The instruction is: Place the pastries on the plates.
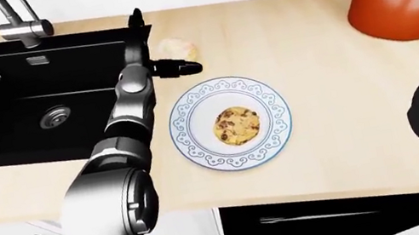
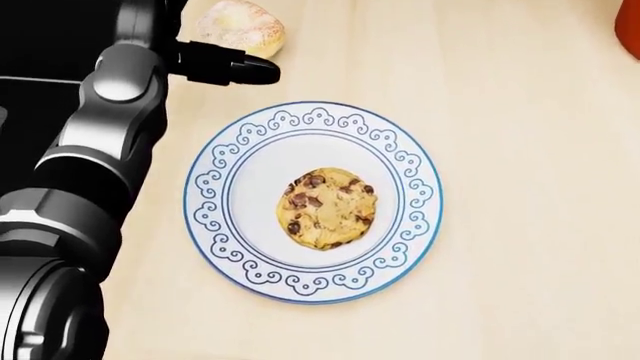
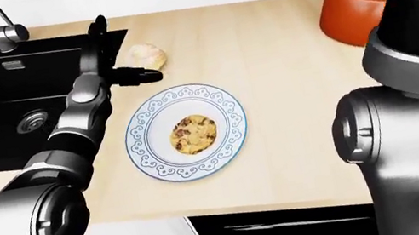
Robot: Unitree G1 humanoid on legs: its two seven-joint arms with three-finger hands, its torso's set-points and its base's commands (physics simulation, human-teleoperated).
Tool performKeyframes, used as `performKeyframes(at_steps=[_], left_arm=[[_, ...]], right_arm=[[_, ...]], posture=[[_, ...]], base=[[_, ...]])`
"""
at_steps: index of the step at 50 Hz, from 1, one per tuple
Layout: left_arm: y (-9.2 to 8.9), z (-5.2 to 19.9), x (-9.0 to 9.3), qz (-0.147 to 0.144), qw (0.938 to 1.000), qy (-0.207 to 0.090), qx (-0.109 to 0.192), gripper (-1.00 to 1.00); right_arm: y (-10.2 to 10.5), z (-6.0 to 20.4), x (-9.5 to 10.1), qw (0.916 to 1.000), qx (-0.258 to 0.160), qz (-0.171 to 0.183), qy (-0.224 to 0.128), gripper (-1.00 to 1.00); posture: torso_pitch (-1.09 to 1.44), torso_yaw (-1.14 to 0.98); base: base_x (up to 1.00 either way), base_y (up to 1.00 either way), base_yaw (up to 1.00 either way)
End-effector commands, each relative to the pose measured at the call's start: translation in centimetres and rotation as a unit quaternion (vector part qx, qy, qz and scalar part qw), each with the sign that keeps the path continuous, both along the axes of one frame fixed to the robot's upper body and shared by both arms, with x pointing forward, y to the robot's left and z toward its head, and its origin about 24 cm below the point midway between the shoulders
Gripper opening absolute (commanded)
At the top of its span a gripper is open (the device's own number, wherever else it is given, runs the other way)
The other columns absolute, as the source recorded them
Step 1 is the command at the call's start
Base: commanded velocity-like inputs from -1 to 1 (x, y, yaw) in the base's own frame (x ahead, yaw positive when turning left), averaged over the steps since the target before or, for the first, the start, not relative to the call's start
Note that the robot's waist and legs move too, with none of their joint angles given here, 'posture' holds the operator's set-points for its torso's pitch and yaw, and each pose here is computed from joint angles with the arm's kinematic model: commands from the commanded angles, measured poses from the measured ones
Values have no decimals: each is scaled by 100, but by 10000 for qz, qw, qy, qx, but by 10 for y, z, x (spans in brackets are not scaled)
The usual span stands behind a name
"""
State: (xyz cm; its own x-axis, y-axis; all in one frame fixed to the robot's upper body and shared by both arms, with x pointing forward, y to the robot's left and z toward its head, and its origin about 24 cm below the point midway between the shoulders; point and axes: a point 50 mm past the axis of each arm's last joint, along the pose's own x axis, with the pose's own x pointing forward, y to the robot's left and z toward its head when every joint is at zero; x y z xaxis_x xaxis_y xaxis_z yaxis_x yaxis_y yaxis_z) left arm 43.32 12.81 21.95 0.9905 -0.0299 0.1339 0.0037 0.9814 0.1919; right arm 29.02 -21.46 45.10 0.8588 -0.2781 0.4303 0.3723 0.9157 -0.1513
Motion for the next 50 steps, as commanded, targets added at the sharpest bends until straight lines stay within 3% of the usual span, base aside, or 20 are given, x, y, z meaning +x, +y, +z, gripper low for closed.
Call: performKeyframes(at_steps=[1, 11, 29, 50], left_arm=[[-2, 34, 0, -26, 9980, -627, -35, 100], [-3, 37, -1, -19, 9976, -696, -52, 100], [7, 57, -3, 451, 9924, -1147, -42, 100], [5, 65, -3, 435, 9913, -1231, -136, 100]], right_arm=[[4, 14, -4, 9989, -164, 24, -449, 100], [17, 10, 22, 9989, -96, 274, -365, 100], [21, 6, 23, 9988, -78, 343, -328, 100], [19, 2, 21, 9990, -74, 329, -298, 100]], posture=[[19, 0], [24, 0], [33, 0], [42, 0]], base=[[0, 0, 0], [0, 0, 0], [0, 0, 0], [0, 0, 0]])
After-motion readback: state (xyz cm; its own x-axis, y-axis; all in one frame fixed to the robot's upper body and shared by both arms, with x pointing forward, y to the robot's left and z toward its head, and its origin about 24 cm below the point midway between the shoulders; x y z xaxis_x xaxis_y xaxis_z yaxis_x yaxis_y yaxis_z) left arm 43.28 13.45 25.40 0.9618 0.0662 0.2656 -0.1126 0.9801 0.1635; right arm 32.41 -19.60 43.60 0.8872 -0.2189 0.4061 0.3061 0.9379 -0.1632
